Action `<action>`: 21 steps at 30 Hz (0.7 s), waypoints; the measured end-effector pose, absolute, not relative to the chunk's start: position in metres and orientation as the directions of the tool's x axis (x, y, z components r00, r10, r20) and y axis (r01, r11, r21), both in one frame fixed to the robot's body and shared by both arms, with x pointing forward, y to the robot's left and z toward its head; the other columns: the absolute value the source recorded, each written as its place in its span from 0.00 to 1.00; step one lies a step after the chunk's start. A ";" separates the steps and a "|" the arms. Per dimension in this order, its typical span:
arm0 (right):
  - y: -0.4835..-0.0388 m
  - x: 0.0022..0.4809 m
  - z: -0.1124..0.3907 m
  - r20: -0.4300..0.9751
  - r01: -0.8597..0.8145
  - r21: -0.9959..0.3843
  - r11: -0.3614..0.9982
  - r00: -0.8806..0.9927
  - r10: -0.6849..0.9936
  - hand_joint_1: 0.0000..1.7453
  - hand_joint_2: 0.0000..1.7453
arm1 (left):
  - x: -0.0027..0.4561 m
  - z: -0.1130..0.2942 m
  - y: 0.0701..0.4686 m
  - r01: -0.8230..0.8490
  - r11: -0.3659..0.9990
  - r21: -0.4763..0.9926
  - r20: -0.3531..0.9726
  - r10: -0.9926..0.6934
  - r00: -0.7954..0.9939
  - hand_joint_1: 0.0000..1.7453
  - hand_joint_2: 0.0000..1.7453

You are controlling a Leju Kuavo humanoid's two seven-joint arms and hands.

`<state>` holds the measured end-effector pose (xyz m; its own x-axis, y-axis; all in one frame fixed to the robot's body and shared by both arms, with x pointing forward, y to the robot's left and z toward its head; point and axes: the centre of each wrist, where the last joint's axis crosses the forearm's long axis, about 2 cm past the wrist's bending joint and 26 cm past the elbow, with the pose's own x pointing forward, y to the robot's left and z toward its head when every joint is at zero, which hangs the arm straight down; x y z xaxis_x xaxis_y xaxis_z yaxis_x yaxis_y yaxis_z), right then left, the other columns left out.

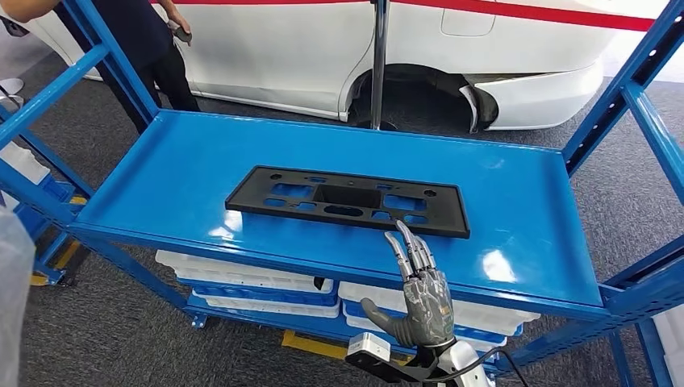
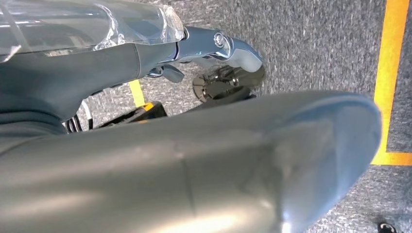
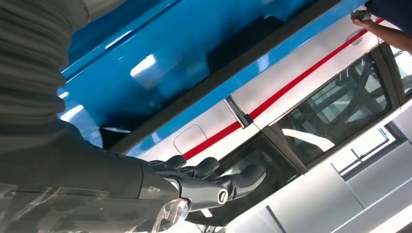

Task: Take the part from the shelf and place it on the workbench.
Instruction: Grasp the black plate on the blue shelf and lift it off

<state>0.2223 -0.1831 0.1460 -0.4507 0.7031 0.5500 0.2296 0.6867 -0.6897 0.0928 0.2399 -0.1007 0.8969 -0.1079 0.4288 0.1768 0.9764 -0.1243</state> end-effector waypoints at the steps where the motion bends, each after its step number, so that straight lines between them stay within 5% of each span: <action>1: -0.183 0.223 0.145 0.553 0.228 -0.689 0.688 -0.448 0.702 0.00 1.00 | 0.093 -0.101 0.240 0.176 0.976 -0.124 0.429 -0.107 0.897 0.00 0.00; 21: -0.184 0.221 0.126 0.522 0.240 -0.722 0.649 -0.426 0.739 0.00 1.00 | 0.089 -0.102 0.241 0.174 0.976 -0.133 0.423 -0.103 0.900 0.00 0.00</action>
